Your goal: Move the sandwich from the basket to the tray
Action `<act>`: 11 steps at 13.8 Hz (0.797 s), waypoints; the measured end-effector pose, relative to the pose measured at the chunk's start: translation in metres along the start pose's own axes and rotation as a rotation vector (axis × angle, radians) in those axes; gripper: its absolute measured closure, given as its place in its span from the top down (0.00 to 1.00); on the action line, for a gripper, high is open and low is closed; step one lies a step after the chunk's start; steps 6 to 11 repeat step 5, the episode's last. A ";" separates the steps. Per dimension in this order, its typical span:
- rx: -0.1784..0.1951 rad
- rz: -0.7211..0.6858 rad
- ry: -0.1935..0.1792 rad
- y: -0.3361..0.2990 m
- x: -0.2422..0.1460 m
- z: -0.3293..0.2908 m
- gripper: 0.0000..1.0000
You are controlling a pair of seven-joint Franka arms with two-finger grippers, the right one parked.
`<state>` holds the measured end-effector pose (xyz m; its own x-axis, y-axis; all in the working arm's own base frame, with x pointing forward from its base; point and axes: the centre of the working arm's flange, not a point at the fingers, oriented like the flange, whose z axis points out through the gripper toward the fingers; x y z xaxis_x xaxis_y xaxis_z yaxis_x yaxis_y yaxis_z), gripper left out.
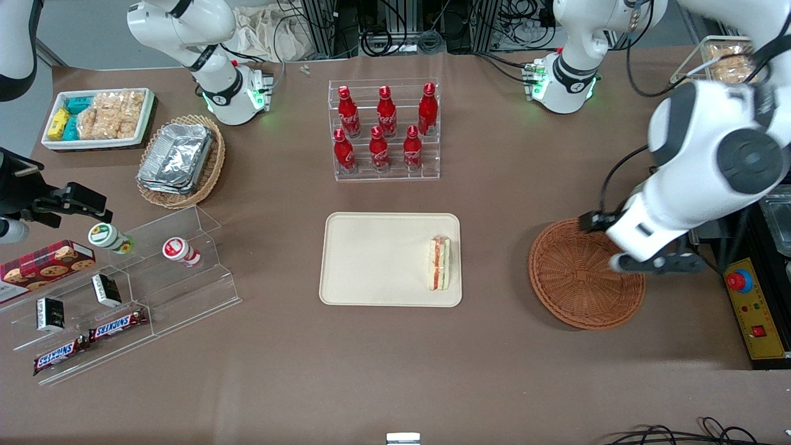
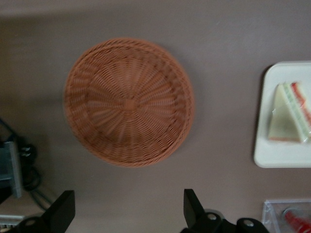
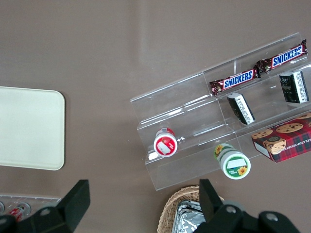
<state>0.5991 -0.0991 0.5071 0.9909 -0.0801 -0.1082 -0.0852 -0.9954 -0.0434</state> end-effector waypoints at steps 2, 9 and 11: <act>0.023 0.069 0.005 -0.025 -0.015 -0.008 1.00; 0.041 0.141 0.000 -0.039 -0.020 -0.011 1.00; 0.041 0.141 0.000 -0.039 -0.020 -0.011 1.00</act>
